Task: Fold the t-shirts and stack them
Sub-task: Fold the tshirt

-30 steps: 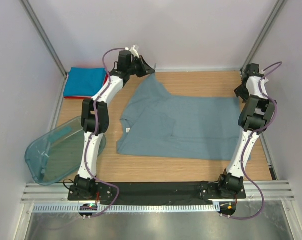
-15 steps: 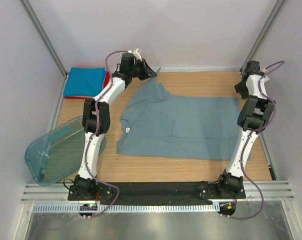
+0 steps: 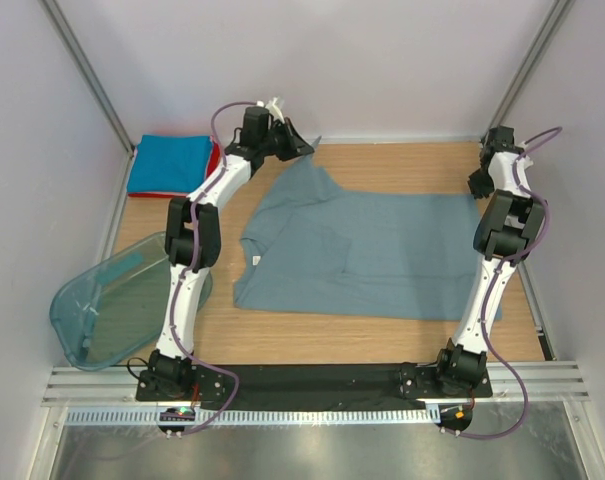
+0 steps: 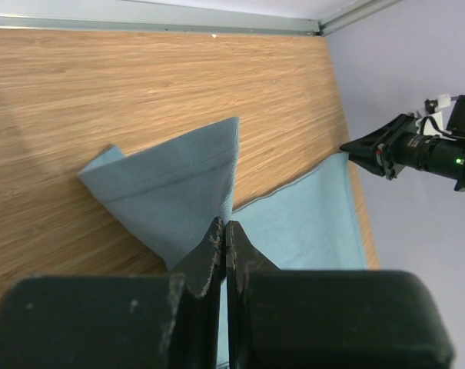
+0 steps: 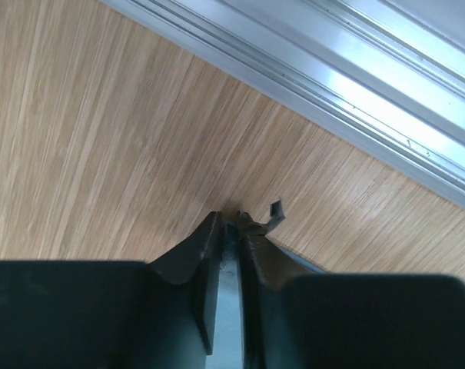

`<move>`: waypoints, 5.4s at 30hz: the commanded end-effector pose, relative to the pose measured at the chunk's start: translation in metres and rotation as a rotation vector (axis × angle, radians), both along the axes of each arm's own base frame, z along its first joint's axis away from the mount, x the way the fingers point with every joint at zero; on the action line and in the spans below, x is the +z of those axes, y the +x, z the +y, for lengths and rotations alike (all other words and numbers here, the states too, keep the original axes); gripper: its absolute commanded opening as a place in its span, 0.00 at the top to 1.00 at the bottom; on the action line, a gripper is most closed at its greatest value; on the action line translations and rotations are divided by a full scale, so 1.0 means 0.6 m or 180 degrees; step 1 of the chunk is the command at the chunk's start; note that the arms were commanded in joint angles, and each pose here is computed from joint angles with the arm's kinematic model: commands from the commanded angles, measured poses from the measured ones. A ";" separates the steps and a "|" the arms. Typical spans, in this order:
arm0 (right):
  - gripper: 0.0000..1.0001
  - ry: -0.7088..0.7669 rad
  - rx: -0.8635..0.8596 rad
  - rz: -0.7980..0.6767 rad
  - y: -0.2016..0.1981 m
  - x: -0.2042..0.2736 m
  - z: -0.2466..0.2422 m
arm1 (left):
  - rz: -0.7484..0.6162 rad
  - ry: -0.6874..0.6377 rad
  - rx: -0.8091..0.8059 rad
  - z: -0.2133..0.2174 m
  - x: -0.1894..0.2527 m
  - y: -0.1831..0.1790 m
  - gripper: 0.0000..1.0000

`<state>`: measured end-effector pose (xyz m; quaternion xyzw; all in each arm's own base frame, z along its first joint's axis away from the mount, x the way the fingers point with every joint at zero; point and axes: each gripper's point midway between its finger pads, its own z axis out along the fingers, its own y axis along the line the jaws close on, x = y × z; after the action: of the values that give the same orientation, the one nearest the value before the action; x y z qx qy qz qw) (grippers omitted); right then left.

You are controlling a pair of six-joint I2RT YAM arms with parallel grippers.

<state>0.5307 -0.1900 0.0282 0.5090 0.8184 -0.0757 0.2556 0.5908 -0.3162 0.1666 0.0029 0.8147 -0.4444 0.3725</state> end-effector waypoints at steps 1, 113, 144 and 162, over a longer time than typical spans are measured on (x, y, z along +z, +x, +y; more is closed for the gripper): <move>0.82 -0.0131 -0.0018 -0.0132 0.017 0.031 -0.009 | -0.0318 0.0036 -0.0004 0.009 0.085 -0.010 1.00; 0.69 0.0221 0.0621 0.0236 -0.354 0.038 0.134 | 0.1374 0.1629 -0.0400 0.100 -0.148 -0.413 0.76; 0.61 0.1138 0.2661 -0.0278 -0.256 0.113 0.484 | 0.0672 0.1182 -0.1177 0.063 -0.132 -0.283 0.66; 0.61 0.0997 0.2704 -0.0261 -0.260 0.125 0.473 | 0.0811 0.1396 -0.1245 0.067 -0.191 -0.290 0.68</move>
<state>0.3693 0.0967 0.0821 0.1737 0.9500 0.1820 0.1848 0.4142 -0.2698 0.0376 0.1652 0.9247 -0.3081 0.1506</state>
